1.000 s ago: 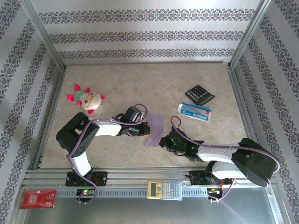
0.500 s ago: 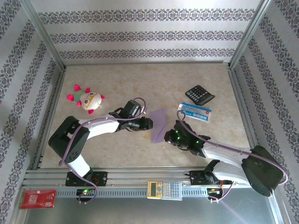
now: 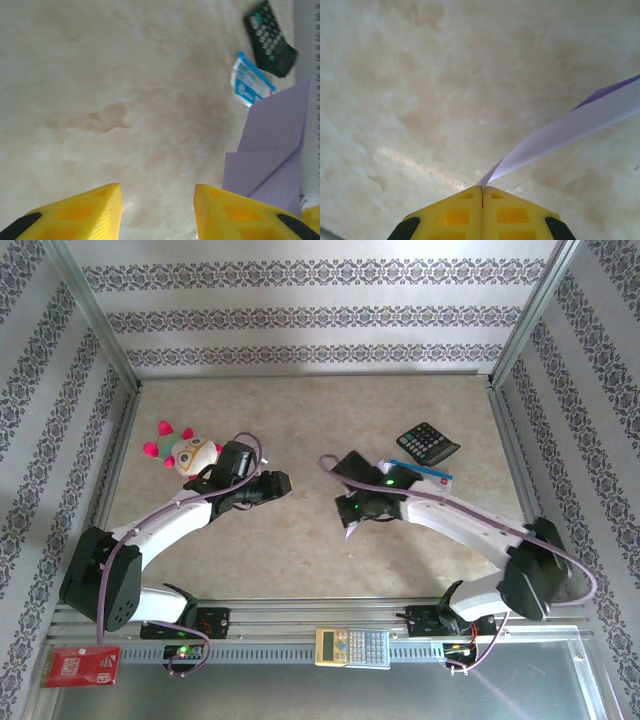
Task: Fold a paper plane with a square sheet of paper (pick it up from the middle)
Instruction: Turn over the paper at the center of the table.
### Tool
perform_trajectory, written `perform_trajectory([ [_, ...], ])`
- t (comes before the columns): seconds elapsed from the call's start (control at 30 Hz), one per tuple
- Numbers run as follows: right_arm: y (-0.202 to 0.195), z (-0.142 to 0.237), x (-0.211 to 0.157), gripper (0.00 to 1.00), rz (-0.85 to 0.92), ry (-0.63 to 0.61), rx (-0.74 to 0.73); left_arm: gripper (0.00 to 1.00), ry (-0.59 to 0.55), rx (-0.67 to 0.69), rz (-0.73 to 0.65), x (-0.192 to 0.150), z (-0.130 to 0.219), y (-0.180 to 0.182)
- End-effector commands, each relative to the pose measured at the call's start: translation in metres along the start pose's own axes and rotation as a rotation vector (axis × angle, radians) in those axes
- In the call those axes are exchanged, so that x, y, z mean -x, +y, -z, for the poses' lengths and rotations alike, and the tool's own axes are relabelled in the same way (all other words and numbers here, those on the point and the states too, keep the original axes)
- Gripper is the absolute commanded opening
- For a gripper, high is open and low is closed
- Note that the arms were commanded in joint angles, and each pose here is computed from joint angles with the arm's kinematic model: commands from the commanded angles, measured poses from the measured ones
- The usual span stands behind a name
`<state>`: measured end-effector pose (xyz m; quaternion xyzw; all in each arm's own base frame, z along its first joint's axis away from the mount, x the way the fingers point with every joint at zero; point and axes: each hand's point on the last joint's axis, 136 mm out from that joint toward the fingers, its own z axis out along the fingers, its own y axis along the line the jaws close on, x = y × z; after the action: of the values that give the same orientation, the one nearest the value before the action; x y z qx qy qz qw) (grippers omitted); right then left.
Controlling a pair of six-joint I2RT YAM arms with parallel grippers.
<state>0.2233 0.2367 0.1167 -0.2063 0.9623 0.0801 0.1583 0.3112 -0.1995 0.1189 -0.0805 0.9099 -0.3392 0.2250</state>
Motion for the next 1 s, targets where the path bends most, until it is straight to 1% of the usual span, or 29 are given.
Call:
perform_trajectory([
  [0.0,0.019,-0.018,-0.03,0.0,0.099,0.134,-0.001,0.42,-0.008,0.062,0.043,-0.004,0.009,0.022],
  [0.07,0.046,-0.03,-0.033,0.0,0.091,0.141,0.088,0.42,-0.005,0.059,0.061,-0.006,0.01,0.023],
  [0.17,0.071,-0.042,-0.036,0.0,0.072,0.139,0.182,0.41,0.03,0.027,0.076,-0.011,0.007,0.018],
  [0.33,0.087,-0.054,-0.036,0.02,0.029,0.106,0.272,0.39,0.089,-0.057,0.104,-0.014,-0.004,0.002],
  [0.47,0.089,-0.06,-0.036,0.03,0.012,0.09,0.294,0.37,0.113,-0.114,0.117,-0.01,-0.015,-0.012],
  [0.7,0.088,-0.064,-0.037,0.06,-0.01,0.065,0.303,0.3,0.183,-0.204,0.159,-0.004,-0.046,-0.033],
  [0.77,0.086,-0.066,-0.038,0.06,-0.012,0.068,0.294,0.27,0.219,-0.212,0.151,-0.007,-0.056,-0.04],
  [0.9,0.085,-0.069,-0.039,0.06,-0.015,0.066,0.291,0.26,0.268,-0.208,0.137,-0.015,-0.074,-0.047],
  [0.97,0.084,-0.07,-0.039,0.07,-0.018,0.063,0.288,0.25,0.293,-0.183,0.132,-0.021,-0.084,-0.043],
])
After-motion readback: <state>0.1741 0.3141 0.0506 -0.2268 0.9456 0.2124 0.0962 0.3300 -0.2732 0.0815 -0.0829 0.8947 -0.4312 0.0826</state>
